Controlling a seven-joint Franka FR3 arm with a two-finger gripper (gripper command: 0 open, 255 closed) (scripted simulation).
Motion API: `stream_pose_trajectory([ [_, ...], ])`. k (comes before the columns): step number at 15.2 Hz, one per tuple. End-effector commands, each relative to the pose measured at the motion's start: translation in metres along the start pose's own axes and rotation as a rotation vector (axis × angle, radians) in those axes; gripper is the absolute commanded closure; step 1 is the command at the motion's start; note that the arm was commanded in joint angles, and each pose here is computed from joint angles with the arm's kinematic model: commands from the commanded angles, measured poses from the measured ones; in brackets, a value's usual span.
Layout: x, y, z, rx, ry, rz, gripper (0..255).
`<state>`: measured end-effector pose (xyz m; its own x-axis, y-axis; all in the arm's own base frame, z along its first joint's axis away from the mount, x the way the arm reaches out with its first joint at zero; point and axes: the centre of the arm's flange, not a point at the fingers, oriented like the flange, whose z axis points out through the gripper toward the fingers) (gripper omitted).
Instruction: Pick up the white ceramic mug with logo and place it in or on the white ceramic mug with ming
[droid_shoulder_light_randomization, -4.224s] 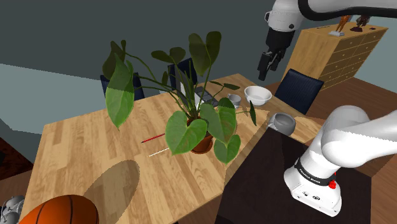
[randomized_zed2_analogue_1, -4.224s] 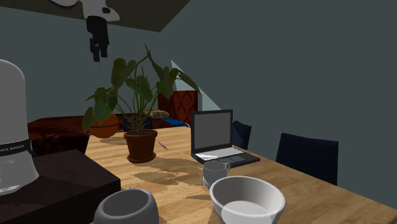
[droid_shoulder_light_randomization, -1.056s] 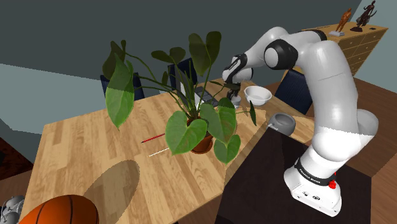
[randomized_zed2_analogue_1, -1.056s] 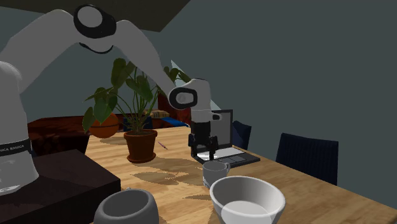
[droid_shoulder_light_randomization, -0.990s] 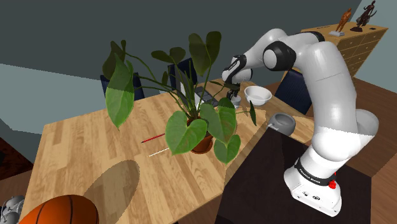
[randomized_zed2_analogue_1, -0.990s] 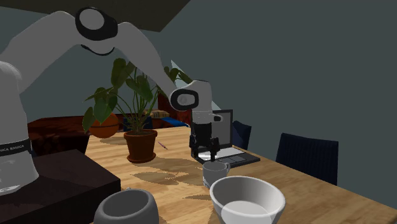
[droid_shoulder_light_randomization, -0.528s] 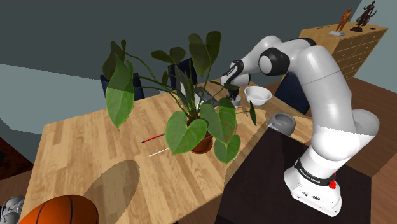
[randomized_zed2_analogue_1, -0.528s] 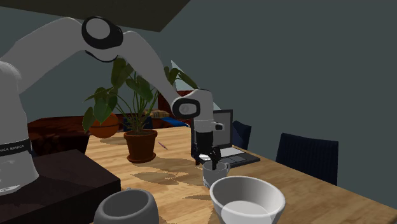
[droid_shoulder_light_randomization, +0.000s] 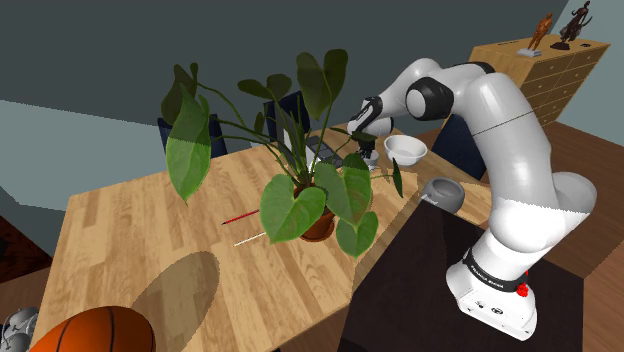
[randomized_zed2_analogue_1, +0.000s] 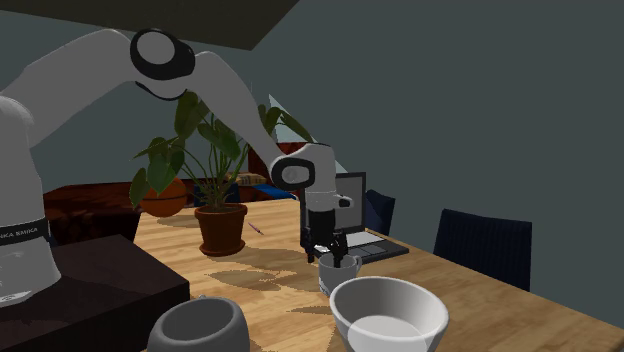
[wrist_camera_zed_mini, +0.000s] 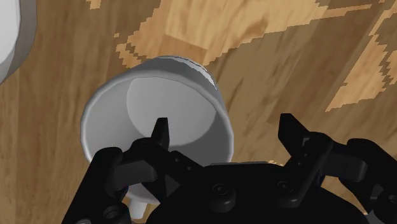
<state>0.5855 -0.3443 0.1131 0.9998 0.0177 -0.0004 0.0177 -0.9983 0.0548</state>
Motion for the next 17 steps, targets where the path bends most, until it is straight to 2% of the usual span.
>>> stream_pose_trajectory([
  [1, 0.0, 0.0, 0.0, 0.0, 0.0, 0.0, 255],
  [10, 0.0, 0.0, 0.0, 0.0, 0.0, 0.0, 255],
  [17, 0.0, 0.002, -0.037, 0.0, 0.0, 0.0, 255],
])
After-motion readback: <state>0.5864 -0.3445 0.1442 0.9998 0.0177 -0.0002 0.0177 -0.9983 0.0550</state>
